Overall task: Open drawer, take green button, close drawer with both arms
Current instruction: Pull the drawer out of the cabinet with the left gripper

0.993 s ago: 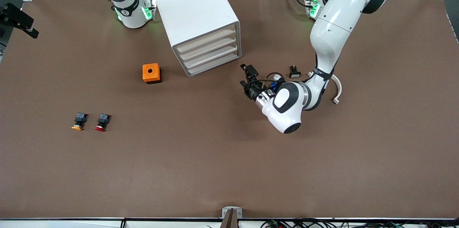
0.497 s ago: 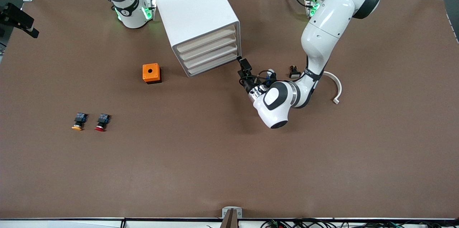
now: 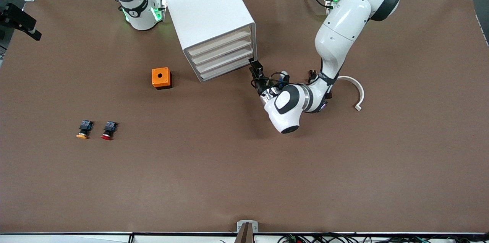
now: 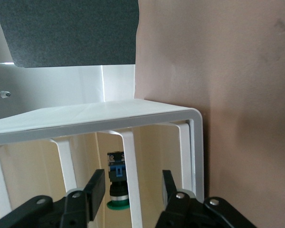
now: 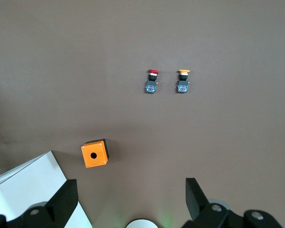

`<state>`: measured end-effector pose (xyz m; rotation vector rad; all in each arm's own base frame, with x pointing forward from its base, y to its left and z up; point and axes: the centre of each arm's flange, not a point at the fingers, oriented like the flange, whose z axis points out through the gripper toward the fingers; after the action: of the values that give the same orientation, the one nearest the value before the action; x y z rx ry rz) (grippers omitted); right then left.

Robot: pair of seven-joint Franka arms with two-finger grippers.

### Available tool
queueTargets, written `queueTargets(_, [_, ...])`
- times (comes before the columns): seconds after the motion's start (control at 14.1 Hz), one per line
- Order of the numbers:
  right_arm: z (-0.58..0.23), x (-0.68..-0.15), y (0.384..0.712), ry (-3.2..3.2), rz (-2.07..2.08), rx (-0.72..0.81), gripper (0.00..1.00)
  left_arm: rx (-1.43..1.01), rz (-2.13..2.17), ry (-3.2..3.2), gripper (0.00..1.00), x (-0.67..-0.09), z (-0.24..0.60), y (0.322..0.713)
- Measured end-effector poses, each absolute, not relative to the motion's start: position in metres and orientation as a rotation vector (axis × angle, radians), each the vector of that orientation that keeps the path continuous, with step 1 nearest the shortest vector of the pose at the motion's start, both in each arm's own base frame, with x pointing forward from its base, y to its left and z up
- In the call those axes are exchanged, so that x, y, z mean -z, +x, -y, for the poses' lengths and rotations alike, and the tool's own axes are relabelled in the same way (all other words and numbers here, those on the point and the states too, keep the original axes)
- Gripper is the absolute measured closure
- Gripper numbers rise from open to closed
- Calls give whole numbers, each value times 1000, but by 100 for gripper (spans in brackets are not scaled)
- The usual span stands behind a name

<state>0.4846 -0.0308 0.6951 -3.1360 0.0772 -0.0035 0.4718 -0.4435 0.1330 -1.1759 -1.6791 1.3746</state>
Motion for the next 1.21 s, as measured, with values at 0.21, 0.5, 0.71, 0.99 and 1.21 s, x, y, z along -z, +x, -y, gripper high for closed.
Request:
queueTargets(0.21, [31,-695,485,-3136,-77,3,0,-1359,1656,-1188,44,-131,455,460])
queueTargets(0.5, [31,-695,484,-3136,-77,1,0,-1340,1629,-1199,44,-126,467,445])
queueTargets(0.71, [30,-695,484,-3136,-76,2,0,-1324,1594,-1208,45,-123,477,431])
queueTargets(0.99, [31,-696,485,-3136,-76,10,0,-1299,1547,-1227,56,-122,492,409])
queueTargets(1.21, [33,-696,485,-3136,-82,10,0,-1295,1538,-1230,63,-122,495,406])
